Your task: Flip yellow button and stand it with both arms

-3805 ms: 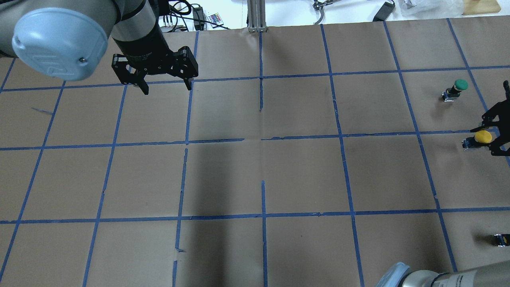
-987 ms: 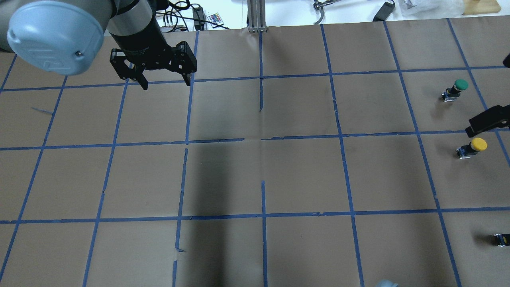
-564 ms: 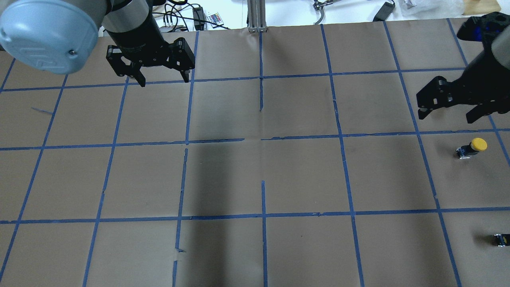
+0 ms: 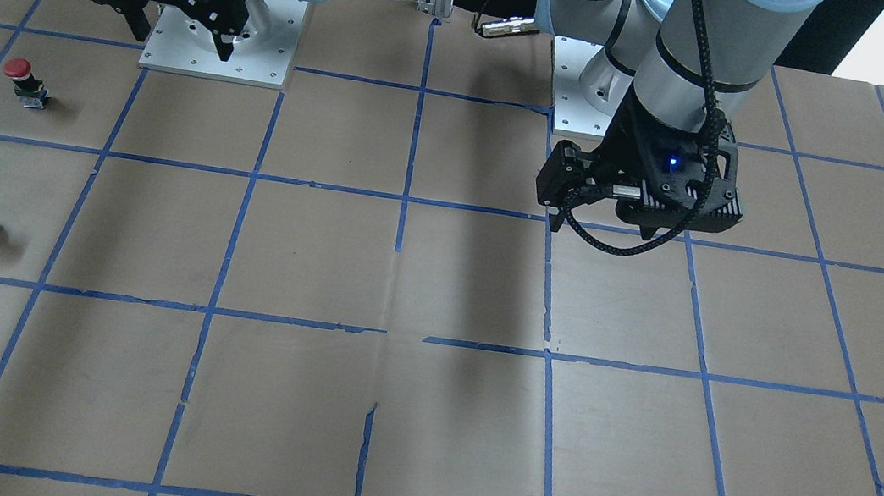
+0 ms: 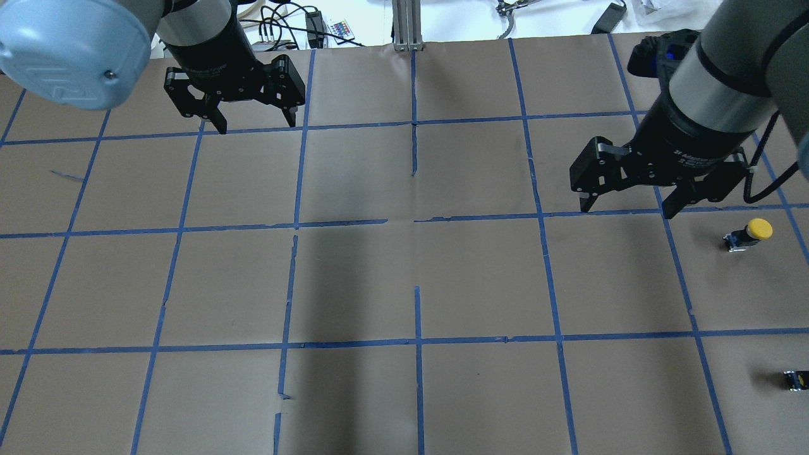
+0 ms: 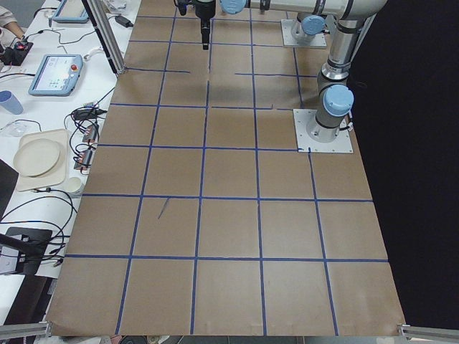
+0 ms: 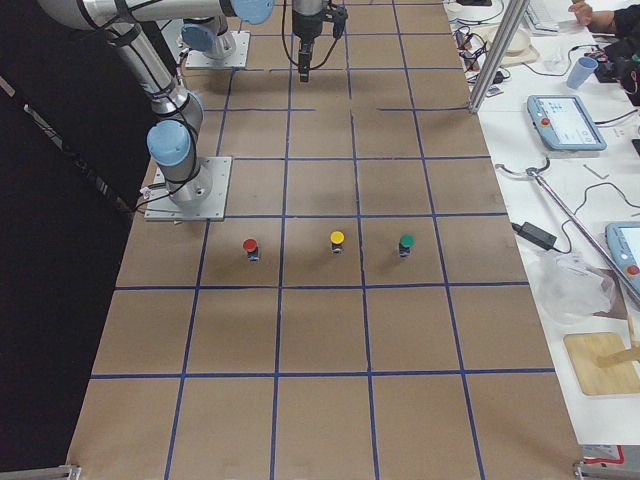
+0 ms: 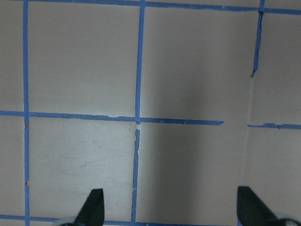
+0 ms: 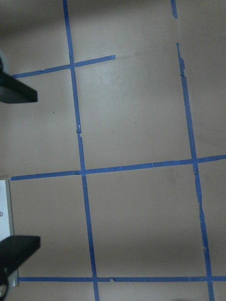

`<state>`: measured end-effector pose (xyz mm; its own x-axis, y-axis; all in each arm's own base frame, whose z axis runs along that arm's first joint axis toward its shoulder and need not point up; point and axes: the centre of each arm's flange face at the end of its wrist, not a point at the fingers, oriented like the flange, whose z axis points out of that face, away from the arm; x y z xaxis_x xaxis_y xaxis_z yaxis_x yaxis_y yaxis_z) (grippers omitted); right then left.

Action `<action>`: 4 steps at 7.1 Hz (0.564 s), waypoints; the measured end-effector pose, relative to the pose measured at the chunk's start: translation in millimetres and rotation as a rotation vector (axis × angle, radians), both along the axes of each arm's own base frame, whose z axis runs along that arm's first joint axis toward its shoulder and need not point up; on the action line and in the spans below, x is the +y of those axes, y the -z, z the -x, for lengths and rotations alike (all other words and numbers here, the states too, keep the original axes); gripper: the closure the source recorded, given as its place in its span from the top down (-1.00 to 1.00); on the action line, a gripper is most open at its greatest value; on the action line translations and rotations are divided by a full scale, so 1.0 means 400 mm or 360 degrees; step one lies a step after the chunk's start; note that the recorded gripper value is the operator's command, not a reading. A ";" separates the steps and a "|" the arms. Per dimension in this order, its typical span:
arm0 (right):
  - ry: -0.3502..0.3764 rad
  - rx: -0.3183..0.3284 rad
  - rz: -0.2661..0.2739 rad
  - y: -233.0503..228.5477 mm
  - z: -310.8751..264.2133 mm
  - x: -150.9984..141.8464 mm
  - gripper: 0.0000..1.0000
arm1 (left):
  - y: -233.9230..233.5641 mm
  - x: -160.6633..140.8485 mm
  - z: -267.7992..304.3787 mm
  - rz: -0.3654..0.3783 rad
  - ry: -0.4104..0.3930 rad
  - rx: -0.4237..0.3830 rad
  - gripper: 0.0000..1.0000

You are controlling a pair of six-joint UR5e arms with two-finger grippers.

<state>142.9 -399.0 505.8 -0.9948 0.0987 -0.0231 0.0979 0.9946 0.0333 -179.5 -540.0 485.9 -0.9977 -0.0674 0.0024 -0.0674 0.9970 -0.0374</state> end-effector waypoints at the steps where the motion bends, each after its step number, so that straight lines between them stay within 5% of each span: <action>1: -0.0011 0.0004 0.0009 -0.010 -0.010 -0.010 1.00 | 0.002 -0.004 0.000 -0.0010 -0.0006 0.0000 1.00; 4: 0.0020 0.0009 -0.0003 -0.015 0.007 -0.078 0.99 | 0.007 -0.008 -0.002 -0.0021 -0.0013 -0.0003 1.00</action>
<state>139.9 -430.3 511.7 -0.9937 0.1109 -0.0171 0.1103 0.9933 0.0343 -178.7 -543.0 483.3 -0.9971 -0.0755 -0.0007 -0.0754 0.9969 -0.0245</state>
